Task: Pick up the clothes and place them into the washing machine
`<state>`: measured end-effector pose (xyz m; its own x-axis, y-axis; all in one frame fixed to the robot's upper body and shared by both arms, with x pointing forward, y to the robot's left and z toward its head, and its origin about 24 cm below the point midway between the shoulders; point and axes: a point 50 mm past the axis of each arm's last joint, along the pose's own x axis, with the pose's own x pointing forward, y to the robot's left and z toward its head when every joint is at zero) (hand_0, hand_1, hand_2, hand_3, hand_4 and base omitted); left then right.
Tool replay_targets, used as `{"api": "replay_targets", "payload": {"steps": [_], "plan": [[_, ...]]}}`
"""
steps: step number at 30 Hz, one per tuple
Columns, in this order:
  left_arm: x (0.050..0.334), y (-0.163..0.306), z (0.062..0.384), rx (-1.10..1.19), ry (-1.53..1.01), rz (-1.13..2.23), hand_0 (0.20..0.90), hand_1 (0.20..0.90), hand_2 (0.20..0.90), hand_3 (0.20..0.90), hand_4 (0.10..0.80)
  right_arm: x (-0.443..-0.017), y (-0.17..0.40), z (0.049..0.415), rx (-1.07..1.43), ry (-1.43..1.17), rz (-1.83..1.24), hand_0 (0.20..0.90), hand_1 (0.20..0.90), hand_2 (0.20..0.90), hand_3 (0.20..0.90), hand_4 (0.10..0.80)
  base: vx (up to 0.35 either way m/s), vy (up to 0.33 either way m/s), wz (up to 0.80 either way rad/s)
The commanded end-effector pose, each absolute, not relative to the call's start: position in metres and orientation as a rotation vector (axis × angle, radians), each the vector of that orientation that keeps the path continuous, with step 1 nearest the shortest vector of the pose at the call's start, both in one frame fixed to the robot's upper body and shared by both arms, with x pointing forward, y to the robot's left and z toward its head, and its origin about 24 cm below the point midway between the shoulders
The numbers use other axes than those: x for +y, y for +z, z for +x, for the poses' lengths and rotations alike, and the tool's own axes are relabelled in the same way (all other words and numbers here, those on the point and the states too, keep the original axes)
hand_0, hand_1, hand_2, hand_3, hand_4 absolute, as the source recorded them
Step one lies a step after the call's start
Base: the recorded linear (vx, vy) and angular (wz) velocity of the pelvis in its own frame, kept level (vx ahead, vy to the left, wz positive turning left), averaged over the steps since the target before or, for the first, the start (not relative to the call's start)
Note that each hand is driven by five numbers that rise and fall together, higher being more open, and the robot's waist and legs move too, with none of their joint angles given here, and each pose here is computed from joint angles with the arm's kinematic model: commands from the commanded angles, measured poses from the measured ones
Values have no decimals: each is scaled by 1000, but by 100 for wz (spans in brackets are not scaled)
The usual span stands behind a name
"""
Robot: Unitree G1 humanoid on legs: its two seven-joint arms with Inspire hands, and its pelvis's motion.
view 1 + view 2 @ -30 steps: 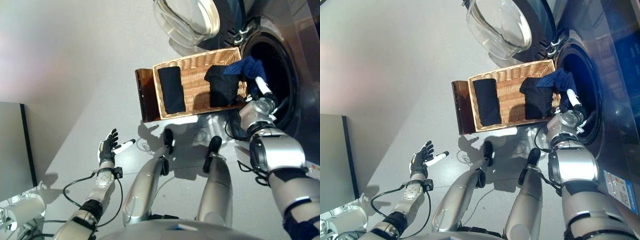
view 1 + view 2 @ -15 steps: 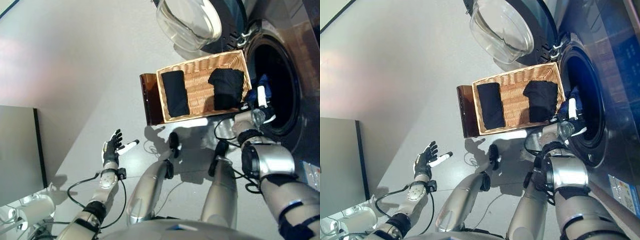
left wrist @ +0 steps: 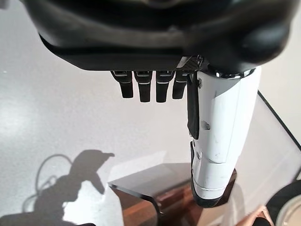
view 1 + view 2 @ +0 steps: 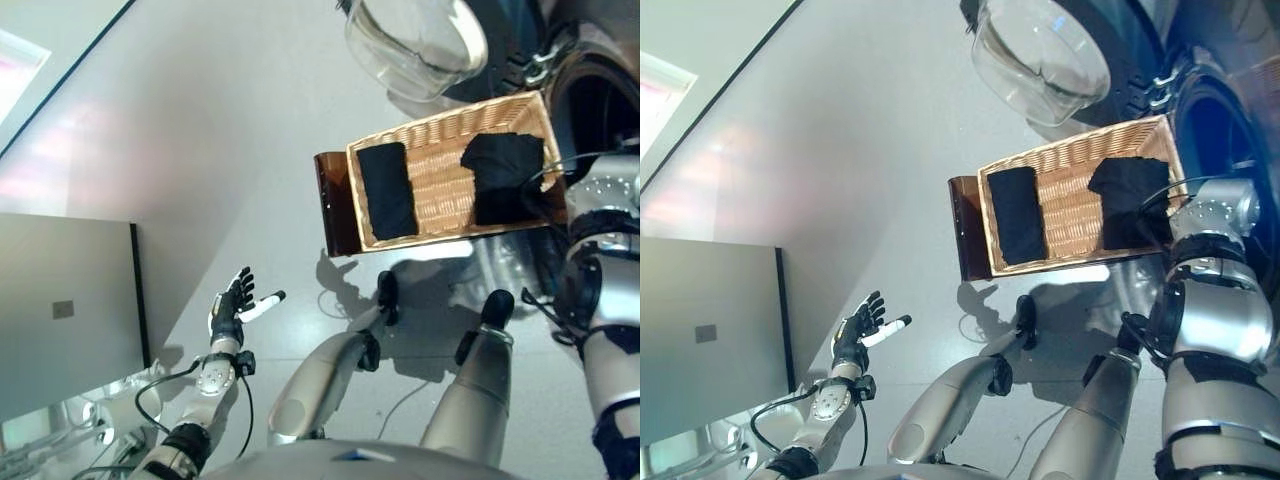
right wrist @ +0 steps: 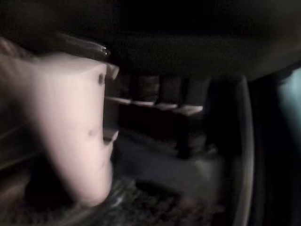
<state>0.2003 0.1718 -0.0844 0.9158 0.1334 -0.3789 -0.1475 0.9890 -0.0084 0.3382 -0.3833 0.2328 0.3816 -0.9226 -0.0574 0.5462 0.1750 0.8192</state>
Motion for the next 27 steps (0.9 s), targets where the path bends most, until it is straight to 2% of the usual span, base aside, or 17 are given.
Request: {"api": "replay_targets", "payload": {"steps": [1, 4, 9, 10, 11, 12, 14, 16, 18, 19, 20, 23, 27], "plan": [[207, -77, 199, 336, 233, -12, 900, 900, 900, 900, 800, -376, 392, 295, -1060, -883, 589, 200, 200, 200, 200, 300, 0, 0, 0], [207, -76, 199, 328, 235, -26, 900, 900, 900, 900, 800, -374, 417, 281, -1142, -880, 537, 200, 200, 200, 200, 300, 5, -22, 0], [209, -77, 198, 337, 245, -25, 900, 900, 900, 900, 800, -376, 421, 278, -1137, -927, 510, 200, 200, 200, 200, 300, -43, -8, 0], [209, -77, 198, 333, 252, -30, 900, 900, 900, 900, 800, -376, 417, 282, -1105, -937, 489, 491, 491, 491, 491, 508, -15, -22, -3], [209, -77, 199, 332, 253, -30, 900, 900, 900, 900, 800, -375, 417, 282, -1105, -936, 489, 538, 538, 538, 538, 541, -22, -25, -9], [210, -77, 198, 334, 257, -33, 900, 900, 900, 900, 800, -376, 414, 284, -1086, -946, 471, 900, 900, 900, 900, 800, 83, -22, -10], [211, -78, 196, 337, 259, -34, 900, 900, 900, 900, 800, -378, 411, 287, -1053, -962, 446, 900, 900, 900, 900, 800, -59, -7, -12], [214, -79, 193, 347, 265, -25, 900, 900, 900, 900, 800, -384, 397, 296, -915, -1027, 305, 900, 900, 900, 900, 800, 33, -12, -7], [223, -82, 190, 372, 281, 6, 900, 900, 900, 900, 800, -393, 392, 302, -625, -1156, -235, 900, 900, 900, 900, 800, 13, -11, -1], [228, -82, 190, 381, 294, 15, 900, 900, 900, 900, 800, -385, 397, 310, -469, -1172, -649, 900, 900, 900, 900, 800, -64, -14, -1], [228, -79, 191, 366, 293, 1, 900, 900, 900, 900, 800, -378, 406, 311, -412, -1217, -874, 900, 900, 900, 900, 800, -55, -10, -5], [224, -79, 190, 361, 296, -10, 900, 900, 900, 900, 800, -357, 404, 327, -463, -1173, -877, 900, 900, 900, 900, 800, -15, -8, -10], [219, -83, 187, 380, 293, -30, 900, 900, 900, 900, 800, -351, 391, 337, -442, -1127, -856, 900, 900, 900, 900, 800, -7, -4, -3]]}}
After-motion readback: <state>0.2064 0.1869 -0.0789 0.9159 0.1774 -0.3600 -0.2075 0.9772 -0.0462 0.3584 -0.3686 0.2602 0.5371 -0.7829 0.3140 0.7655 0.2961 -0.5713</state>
